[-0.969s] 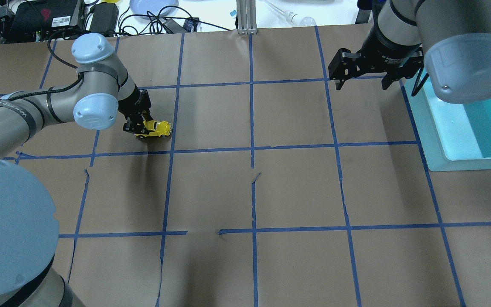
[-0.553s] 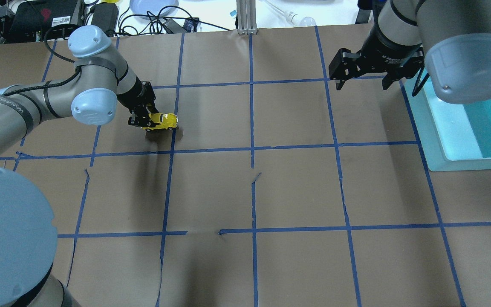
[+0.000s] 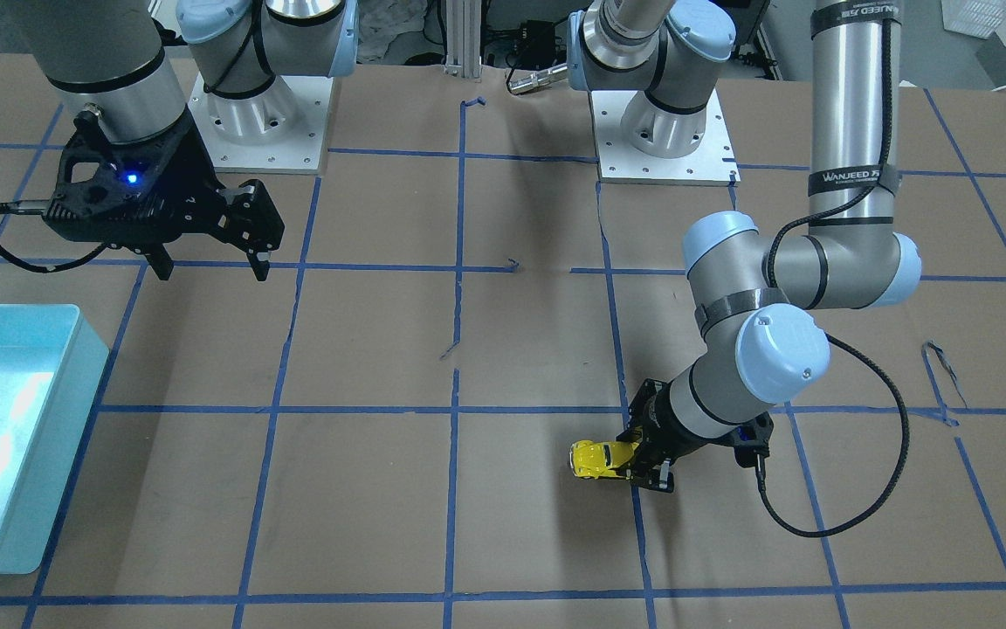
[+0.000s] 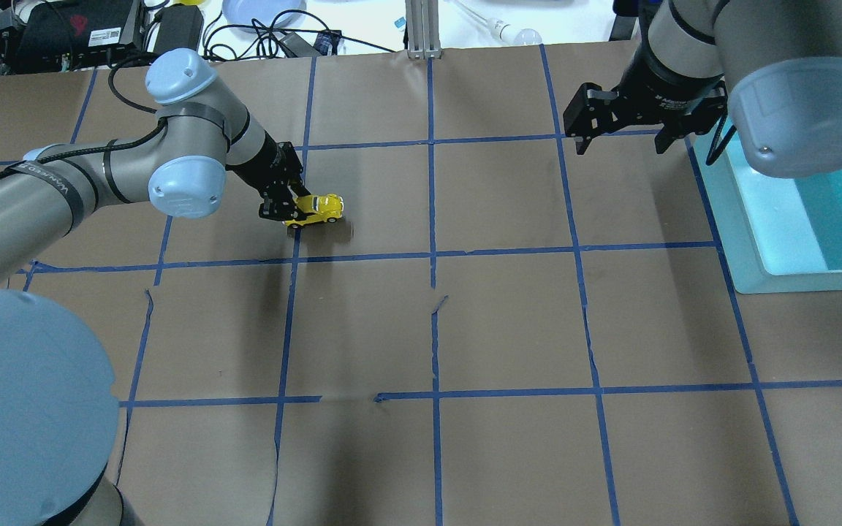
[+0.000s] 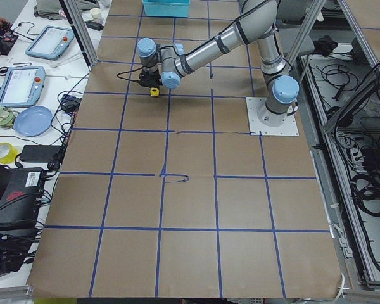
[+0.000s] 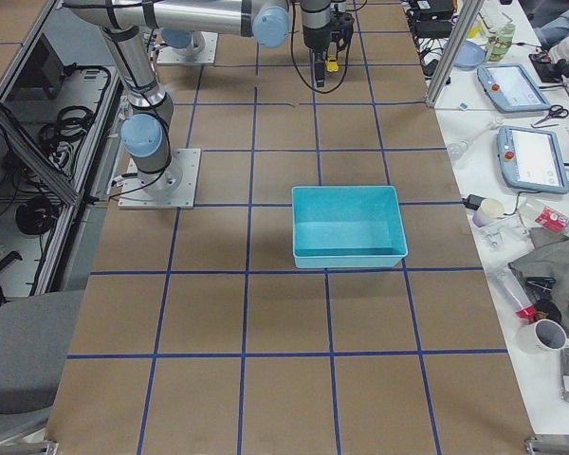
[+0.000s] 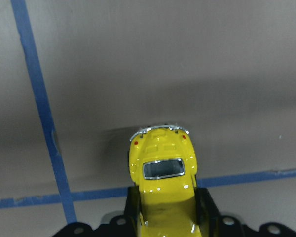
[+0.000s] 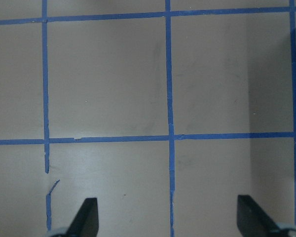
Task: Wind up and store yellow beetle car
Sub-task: 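Drag the held car backward and forward on the table with the left gripper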
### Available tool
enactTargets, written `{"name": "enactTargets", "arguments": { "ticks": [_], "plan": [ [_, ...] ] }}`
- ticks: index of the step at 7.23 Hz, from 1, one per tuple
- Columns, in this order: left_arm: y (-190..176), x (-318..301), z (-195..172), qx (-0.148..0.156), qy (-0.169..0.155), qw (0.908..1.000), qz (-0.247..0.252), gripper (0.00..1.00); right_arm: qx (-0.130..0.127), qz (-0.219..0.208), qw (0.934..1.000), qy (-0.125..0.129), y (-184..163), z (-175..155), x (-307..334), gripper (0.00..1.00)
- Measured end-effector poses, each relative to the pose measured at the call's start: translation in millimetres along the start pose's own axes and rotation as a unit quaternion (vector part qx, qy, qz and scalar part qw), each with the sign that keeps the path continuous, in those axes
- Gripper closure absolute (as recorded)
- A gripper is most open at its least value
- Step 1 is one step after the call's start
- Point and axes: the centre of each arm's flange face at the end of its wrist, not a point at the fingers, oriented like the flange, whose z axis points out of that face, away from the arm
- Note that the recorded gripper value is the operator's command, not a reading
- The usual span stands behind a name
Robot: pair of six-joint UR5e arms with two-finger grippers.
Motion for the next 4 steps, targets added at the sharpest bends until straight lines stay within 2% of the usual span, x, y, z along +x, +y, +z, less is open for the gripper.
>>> {"name": "enactTargets", "arguments": {
  "ticks": [4],
  "plan": [
    [-8.6, 1.5, 9.0, 0.004, -0.008, 0.9988, 0.047, 1.00, 0.000, 0.000, 1.0000, 0.000, 0.0, 0.0, 0.1, 0.00]
  ]
}}
